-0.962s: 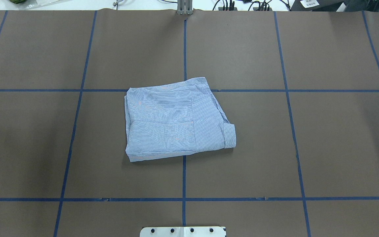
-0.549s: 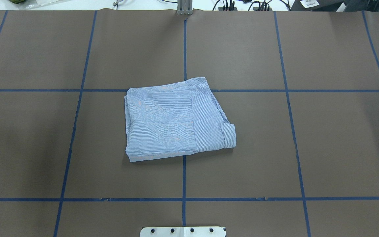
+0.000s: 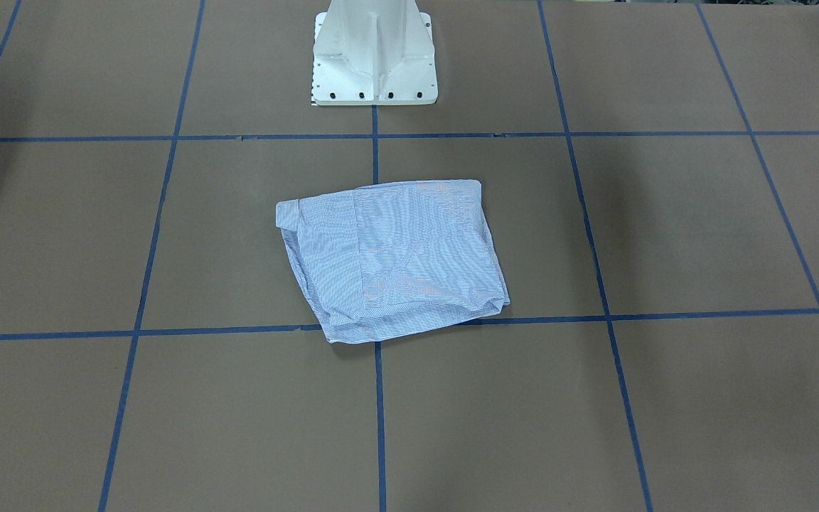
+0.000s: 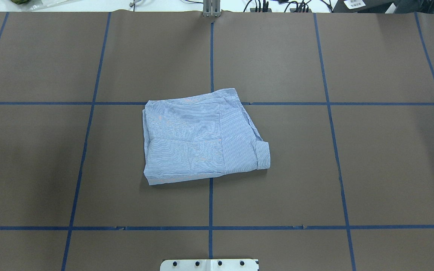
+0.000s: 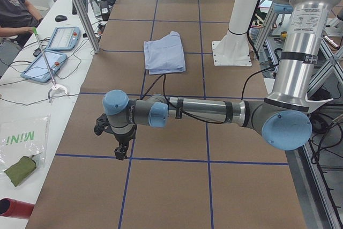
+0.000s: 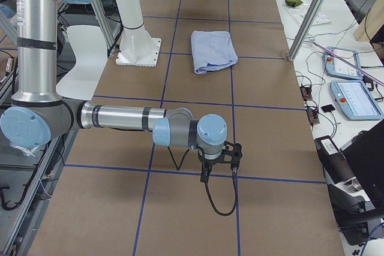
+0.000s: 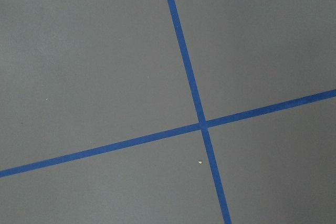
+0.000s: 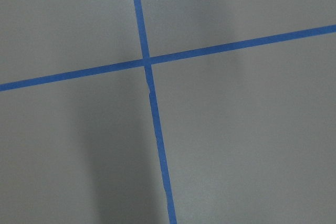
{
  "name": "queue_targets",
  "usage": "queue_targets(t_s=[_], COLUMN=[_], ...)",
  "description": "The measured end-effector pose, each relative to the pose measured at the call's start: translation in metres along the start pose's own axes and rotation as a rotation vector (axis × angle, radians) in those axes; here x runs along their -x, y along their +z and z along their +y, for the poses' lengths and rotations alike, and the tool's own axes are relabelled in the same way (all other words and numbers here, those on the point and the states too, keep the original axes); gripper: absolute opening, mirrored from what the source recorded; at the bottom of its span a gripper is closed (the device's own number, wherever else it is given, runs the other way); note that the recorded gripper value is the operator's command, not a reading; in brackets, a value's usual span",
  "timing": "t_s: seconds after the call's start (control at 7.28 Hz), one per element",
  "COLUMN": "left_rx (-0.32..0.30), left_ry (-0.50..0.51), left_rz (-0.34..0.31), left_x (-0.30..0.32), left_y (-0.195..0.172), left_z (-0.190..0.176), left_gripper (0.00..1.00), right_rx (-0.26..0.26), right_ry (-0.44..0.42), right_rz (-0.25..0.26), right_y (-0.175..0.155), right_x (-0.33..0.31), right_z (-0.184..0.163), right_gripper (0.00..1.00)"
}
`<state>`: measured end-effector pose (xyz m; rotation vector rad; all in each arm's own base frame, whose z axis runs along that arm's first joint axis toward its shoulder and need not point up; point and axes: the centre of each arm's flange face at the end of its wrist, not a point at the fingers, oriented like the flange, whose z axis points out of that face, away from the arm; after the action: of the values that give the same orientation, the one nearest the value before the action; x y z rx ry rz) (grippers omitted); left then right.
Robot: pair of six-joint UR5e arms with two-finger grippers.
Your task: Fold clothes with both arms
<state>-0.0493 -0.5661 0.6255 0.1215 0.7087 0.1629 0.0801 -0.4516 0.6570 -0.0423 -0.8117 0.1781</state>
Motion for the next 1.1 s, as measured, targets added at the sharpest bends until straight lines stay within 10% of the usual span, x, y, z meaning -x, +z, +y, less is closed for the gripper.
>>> queue_targets(t_s=[1.1], left_rx=[-0.006], left_ry=[-0.021], left_rz=[0.0], left_x=[-0.0035], left_y=[-0.0015], left_z=[-0.0028], left_gripper=[1.0], right_rx=[0.006], right_ry=[0.01], right_rz=[-0.002], right_y=[0.002], right_x=[-0.0022], right_z=[0.0013], right_gripper=[1.0])
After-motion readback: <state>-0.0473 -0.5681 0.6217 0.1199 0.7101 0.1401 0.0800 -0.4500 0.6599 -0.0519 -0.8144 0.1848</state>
